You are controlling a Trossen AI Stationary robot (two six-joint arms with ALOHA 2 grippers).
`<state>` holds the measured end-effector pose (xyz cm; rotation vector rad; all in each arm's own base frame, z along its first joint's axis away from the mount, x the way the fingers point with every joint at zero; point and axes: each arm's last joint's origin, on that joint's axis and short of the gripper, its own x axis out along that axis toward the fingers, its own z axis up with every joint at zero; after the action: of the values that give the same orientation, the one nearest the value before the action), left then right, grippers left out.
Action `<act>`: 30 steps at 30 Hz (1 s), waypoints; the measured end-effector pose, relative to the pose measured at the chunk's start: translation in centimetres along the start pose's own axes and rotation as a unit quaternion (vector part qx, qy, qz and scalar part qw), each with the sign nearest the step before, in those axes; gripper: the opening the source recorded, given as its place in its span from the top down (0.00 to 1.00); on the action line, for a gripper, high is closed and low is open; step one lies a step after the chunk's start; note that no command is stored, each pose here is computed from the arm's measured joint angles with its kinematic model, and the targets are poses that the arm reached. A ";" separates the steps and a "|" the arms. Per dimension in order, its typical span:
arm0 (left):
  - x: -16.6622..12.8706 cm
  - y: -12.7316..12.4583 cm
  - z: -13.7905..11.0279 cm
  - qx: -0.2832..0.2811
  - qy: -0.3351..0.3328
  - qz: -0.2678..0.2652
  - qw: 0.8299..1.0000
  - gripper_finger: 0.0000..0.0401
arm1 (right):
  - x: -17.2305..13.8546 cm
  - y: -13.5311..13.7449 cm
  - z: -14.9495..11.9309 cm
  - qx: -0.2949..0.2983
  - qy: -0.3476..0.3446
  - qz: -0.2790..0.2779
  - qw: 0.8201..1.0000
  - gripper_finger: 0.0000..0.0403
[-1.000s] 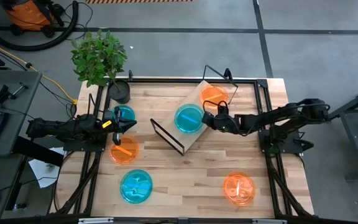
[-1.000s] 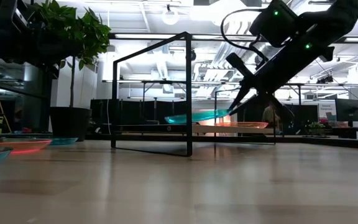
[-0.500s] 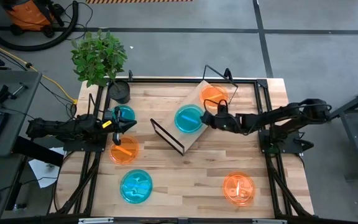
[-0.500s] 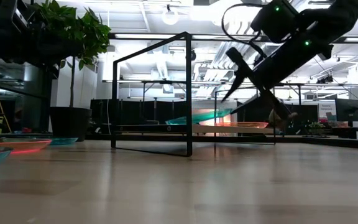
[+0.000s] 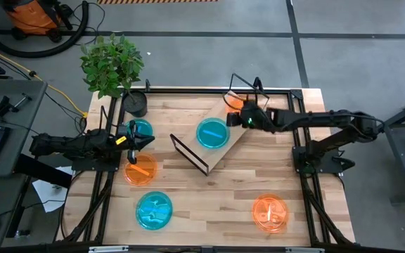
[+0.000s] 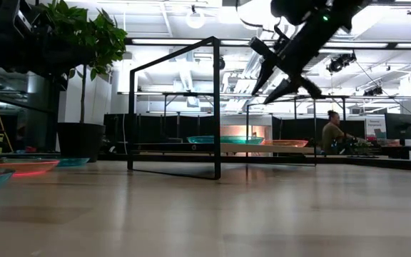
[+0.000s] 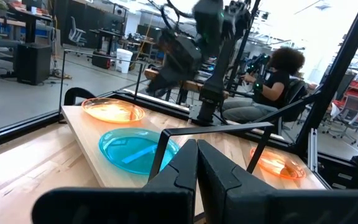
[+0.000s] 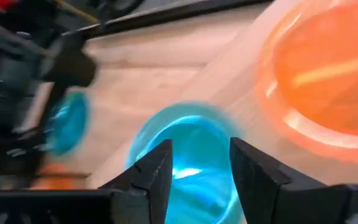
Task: Place and stack plates onto a shelf
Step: Stack the top blue plate on top of the blue plate on the shelf
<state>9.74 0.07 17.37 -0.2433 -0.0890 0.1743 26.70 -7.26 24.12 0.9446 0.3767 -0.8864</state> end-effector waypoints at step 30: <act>0.0 0.0 0.0 0.000 0.000 0.000 1.000 1.00 | 8.4 -3.2 2.5 -0.087 0.017 -0.290 0.953 1.00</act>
<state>9.74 0.07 17.37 -0.2426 -0.0891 0.1750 29.02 -14.28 18.46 0.6905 0.7725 -1.3465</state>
